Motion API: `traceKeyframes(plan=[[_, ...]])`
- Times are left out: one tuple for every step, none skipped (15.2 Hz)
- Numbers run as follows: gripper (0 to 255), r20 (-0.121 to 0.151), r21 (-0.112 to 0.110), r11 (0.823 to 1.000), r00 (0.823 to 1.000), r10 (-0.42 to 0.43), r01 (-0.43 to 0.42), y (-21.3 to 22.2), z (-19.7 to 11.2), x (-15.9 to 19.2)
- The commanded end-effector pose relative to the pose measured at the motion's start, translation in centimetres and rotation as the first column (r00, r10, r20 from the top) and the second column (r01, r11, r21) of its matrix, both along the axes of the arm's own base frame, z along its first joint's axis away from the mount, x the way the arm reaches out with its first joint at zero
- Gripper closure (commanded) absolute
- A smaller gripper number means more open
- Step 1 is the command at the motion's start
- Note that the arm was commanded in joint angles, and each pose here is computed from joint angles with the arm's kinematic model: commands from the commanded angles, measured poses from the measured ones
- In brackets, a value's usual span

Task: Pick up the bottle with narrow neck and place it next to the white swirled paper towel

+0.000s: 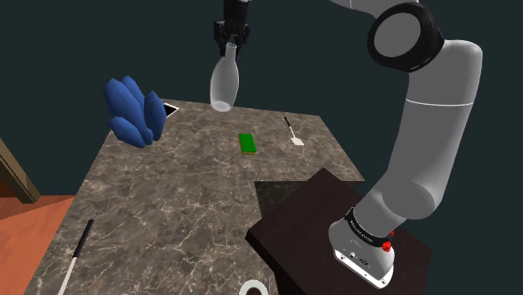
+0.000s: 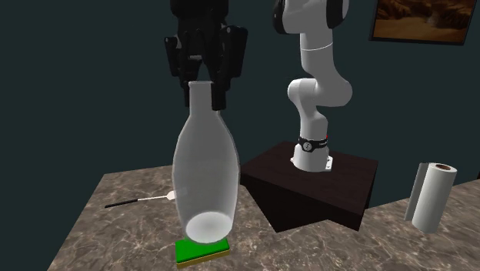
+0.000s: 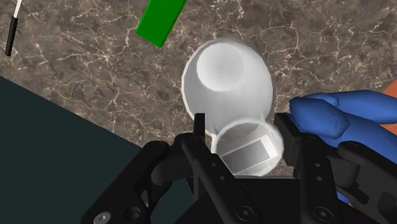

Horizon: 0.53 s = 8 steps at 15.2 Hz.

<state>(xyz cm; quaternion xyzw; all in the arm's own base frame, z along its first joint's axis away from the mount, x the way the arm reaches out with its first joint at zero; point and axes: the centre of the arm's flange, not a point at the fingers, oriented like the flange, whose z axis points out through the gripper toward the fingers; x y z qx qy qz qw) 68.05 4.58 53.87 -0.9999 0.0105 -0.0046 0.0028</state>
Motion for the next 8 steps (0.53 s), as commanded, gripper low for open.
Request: traceKeyframes(plan=[[255, 0.000, 0.000, 1.000, 1.000, 0.000, 0.000, 0.0, 1.1, 0.0], [255, 0.000, 0.000, 1.000, 1.000, 0.000, 0.000, 0.0, 1.7, 0.0], [255, 0.000, 0.000, 1.000, 1.000, 0.000, 0.000, 0.0, 2.2, 0.0], [255, 0.000, 0.000, 1.000, 1.000, 0.000, 0.000, 0.0, 2.7, 0.0], [255, 0.000, 0.000, 1.000, 1.000, 0.000, 0.000, 0.0, 3.2, 0.0], [255, 0.000, 0.000, 1.000, 1.000, 0.000, 0.000, 0.0, 3.8, 0.0], [255, 0.000, 0.000, 1.000, 1.000, 0.000, 0.000, 0.0, 4.3, 0.0], [255, 0.000, 0.000, 1.000, 1.000, 0.000, 0.000, 0.0, 4.8, 0.0]])
